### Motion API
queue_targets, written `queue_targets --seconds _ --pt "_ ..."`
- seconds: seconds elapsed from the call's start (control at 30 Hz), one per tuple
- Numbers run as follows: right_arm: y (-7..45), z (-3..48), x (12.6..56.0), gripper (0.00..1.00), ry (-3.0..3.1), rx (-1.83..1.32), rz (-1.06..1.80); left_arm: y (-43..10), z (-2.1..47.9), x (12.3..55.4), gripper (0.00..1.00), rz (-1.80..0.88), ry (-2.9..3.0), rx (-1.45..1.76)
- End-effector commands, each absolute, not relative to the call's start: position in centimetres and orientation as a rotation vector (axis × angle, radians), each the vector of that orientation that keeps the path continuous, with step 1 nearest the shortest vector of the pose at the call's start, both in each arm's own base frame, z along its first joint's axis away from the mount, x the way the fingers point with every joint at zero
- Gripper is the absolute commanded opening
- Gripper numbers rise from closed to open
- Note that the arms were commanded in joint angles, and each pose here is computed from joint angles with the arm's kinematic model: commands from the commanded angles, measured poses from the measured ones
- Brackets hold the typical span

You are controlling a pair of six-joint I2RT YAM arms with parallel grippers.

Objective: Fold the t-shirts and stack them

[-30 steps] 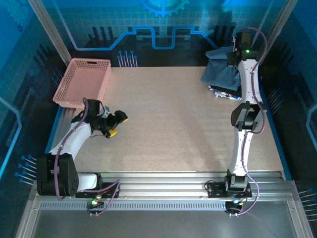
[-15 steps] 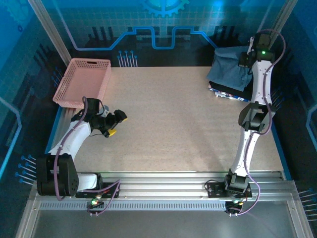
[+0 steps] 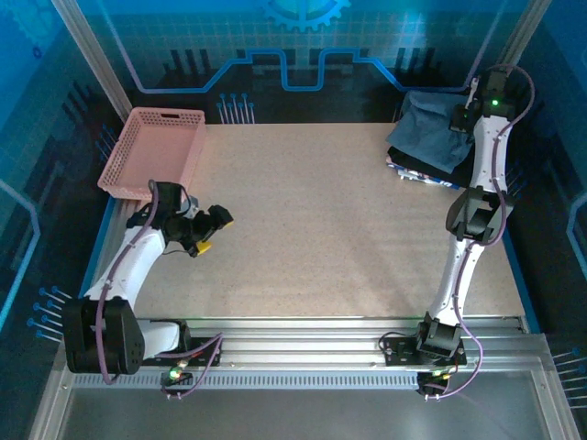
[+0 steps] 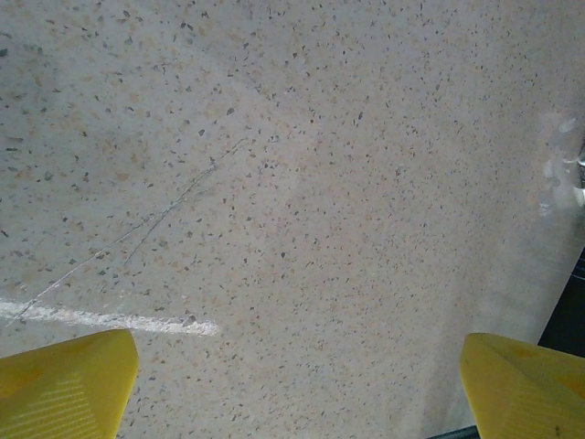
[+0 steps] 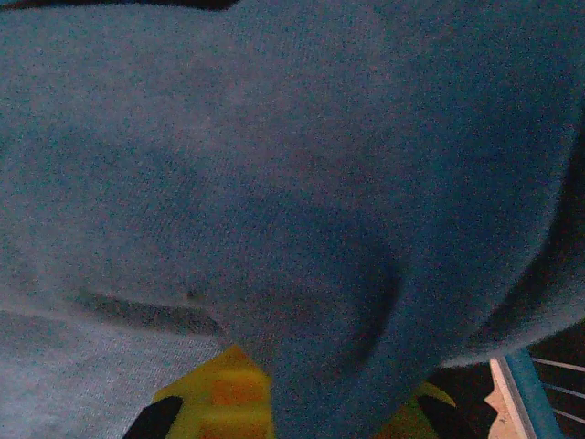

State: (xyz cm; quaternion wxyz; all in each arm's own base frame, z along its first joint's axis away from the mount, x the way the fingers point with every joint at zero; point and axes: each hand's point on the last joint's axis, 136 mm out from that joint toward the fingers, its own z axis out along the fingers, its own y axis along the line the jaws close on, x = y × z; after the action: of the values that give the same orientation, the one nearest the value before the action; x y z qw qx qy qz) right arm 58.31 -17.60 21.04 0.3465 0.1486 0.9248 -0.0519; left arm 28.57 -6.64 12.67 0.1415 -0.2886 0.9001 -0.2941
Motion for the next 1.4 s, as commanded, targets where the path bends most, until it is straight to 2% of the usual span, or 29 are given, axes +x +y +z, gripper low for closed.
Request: queue_targets --seconds 0.0,0.07,0.13,0.2,0.27,0.3,0.6,0.73,0.77,1.07,1.23,1.37 --pt "-18.8 21.8 59.0 0.00 2.351 0.371 -0.178 -6.2 13.8 28.0 0.92 -0.814 2.595 -0.823" --pt "-18.7 21.9 59.2 0.00 2.347 0.368 -0.175 -6.2 14.0 27.7 0.92 -0.812 2.593 -0.825" --pt "-18.8 21.8 59.1 0.09 2.349 0.377 -0.189 -6.2 14.1 27.5 0.92 -0.806 2.590 -0.827" --pt "-19.1 21.5 59.0 0.27 2.354 0.394 -0.206 -6.2 14.0 27.2 0.92 -0.805 2.590 -0.833" --pt "-19.0 21.1 58.8 0.55 2.365 0.413 -0.196 -6.2 13.9 26.9 0.92 -0.808 2.589 -0.837" --pt "-19.2 21.2 58.6 0.61 2.364 0.434 -0.194 -6.2 13.8 26.8 0.92 -0.808 2.590 -0.836" --pt "-15.4 29.0 55.7 0.76 2.246 0.520 0.028 -6.6 14.2 27.9 0.93 -0.852 2.560 -0.798" --pt "-12.5 31.5 52.3 0.93 2.200 0.488 0.110 -6.8 14.7 29.3 0.93 -0.877 2.529 -0.765" --pt "-11.5 32.0 51.2 1.00 2.183 0.466 0.142 -7.0 15.0 29.7 0.93 -0.888 2.518 -0.745" --pt "-5.2 31.3 37.7 1.00 2.108 0.341 0.276 -8.5 21.7 34.5 0.95 -0.876 2.325 -0.476" --pt "-4.0 26.5 30.0 1.00 2.178 0.376 0.242 -6.9 23.6 36.5 0.99 -0.799 2.182 -0.469" --pt "-2.9 21.2 27.7 1.00 2.247 0.438 0.299 -4.9 22.4 37.1 0.99 -0.672 2.161 -0.487"
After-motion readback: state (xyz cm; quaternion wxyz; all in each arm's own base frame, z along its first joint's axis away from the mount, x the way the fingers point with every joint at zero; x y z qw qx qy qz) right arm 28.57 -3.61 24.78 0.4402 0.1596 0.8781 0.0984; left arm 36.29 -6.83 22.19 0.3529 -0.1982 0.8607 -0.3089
